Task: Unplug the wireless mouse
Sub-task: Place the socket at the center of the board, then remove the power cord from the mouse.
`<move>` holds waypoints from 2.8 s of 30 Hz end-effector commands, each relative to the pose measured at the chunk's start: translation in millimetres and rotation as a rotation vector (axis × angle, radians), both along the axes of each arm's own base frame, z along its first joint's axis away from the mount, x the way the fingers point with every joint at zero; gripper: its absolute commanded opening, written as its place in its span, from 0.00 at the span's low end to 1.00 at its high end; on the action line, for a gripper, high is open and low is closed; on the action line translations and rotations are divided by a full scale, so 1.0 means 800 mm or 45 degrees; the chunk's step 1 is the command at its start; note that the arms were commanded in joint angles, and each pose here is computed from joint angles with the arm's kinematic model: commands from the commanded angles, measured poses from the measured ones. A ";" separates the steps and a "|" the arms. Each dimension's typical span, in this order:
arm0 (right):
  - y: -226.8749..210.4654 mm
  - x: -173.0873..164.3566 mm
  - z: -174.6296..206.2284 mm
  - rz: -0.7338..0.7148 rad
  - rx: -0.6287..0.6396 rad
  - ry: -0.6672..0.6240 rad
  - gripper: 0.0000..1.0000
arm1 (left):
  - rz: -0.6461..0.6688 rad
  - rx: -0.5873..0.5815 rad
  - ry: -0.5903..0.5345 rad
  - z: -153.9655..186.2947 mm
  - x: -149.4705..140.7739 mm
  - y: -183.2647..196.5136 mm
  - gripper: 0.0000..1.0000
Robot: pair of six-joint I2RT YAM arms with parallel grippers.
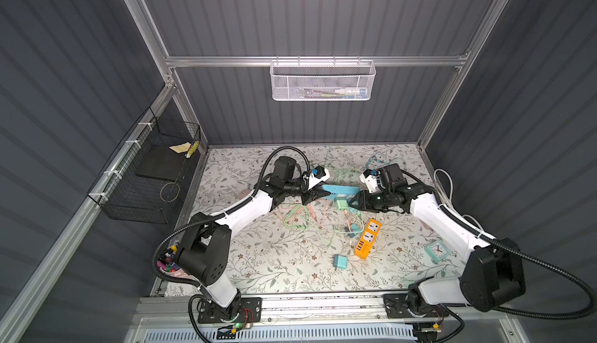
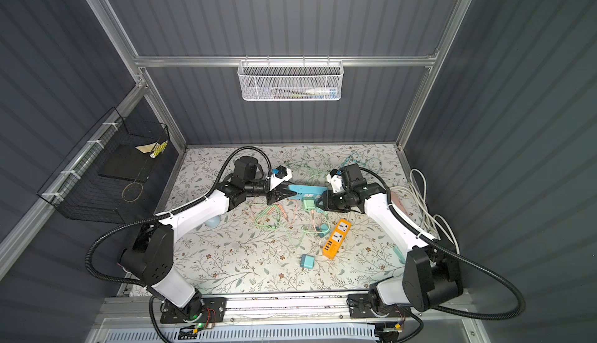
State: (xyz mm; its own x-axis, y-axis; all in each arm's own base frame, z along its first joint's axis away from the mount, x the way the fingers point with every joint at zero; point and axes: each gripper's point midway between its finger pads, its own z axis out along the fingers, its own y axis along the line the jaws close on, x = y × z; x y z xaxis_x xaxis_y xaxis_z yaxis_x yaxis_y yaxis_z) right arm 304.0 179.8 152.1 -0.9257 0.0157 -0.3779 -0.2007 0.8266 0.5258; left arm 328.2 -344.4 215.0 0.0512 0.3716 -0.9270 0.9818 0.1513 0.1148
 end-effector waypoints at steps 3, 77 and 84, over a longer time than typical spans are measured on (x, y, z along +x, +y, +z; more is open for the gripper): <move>0.018 -0.006 0.011 0.065 0.079 -0.028 0.07 | 0.361 0.051 0.031 -0.011 0.063 0.015 0.00; -0.042 -0.092 0.337 0.063 0.087 -0.800 0.12 | -0.022 0.869 0.043 -0.158 -0.120 0.124 0.64; -0.047 -0.103 0.333 0.064 0.083 -0.809 0.12 | -0.069 0.848 0.178 -0.169 -0.115 0.106 0.29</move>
State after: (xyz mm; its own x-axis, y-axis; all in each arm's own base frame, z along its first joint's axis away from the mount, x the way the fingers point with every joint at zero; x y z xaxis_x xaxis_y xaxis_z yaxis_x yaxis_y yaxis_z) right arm 222.5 145.0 422.0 -0.5268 0.0316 -0.8494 -0.5274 0.7715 0.3557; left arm 234.2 -250.8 68.6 -0.0090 0.8808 -0.4734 0.9961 0.0495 0.0730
